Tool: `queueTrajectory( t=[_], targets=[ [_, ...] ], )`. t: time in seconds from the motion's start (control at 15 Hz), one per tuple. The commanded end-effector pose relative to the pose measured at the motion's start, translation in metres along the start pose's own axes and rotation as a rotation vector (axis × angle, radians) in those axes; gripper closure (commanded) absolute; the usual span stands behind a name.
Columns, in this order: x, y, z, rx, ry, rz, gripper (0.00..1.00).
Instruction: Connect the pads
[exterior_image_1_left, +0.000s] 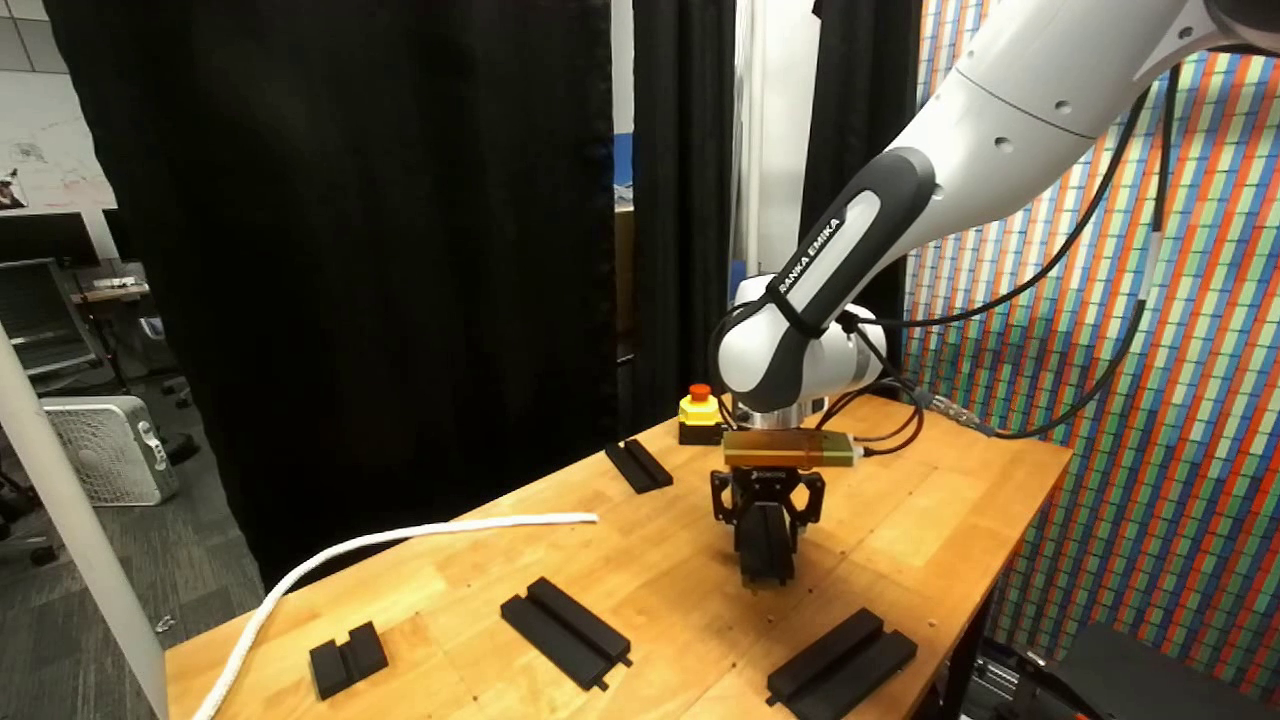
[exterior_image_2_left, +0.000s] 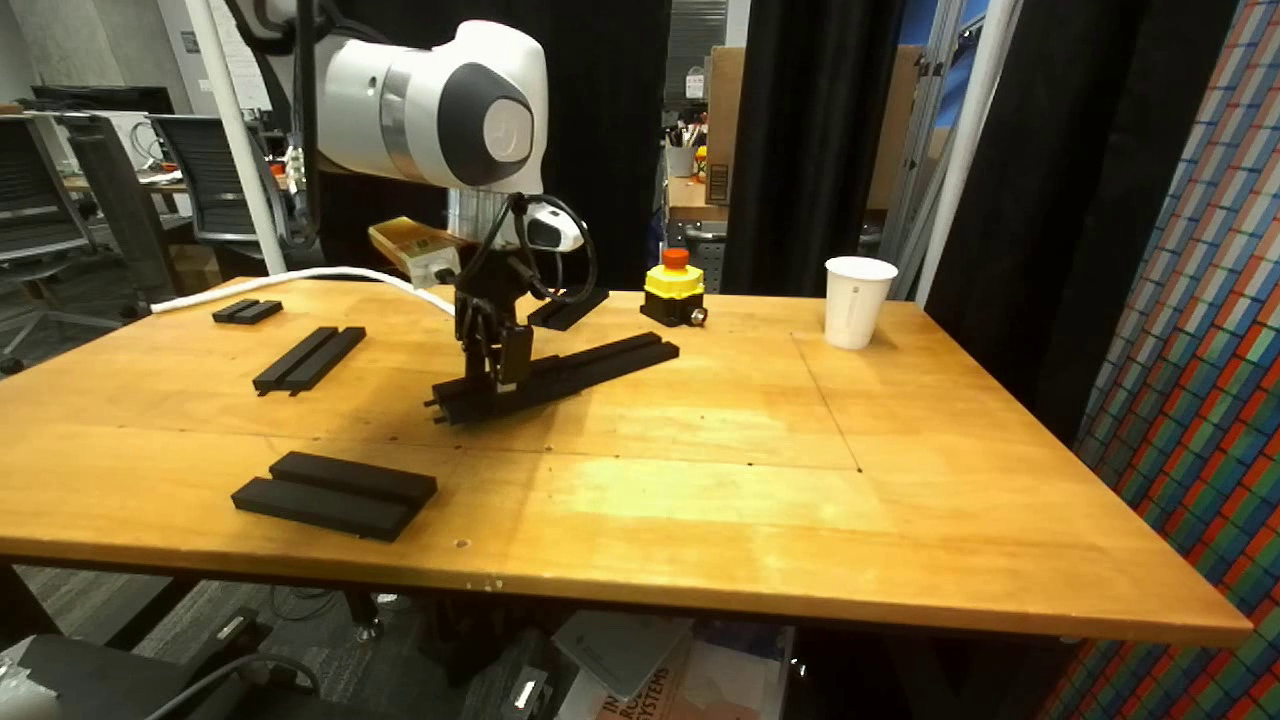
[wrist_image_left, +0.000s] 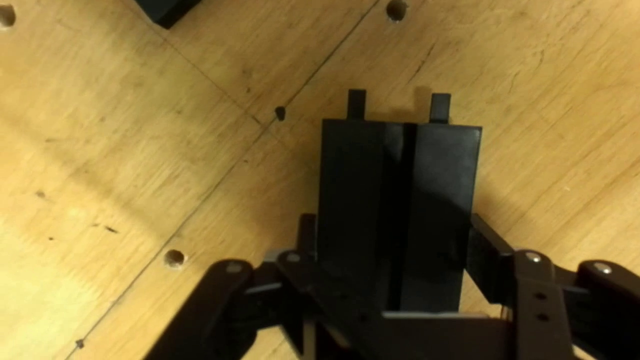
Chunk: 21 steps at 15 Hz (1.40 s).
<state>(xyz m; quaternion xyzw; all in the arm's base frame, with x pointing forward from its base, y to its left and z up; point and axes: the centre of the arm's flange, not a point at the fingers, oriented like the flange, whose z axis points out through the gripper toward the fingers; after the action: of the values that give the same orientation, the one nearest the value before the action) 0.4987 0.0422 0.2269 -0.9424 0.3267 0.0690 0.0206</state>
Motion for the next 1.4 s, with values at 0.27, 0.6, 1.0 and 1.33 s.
queueTrajectory(
  t=[0.27, 0.6, 1.0, 1.33],
  targets=[
    [0.010, -0.001, -0.004, 0.044, -0.008, -0.044, 0.54],
    [0.009, -0.015, 0.000, 0.073, -0.029, -0.044, 0.54],
    [0.005, -0.015, 0.002, 0.077, -0.033, -0.028, 0.54],
    [0.010, -0.011, 0.001, 0.073, -0.040, -0.028, 0.54]
  ],
)
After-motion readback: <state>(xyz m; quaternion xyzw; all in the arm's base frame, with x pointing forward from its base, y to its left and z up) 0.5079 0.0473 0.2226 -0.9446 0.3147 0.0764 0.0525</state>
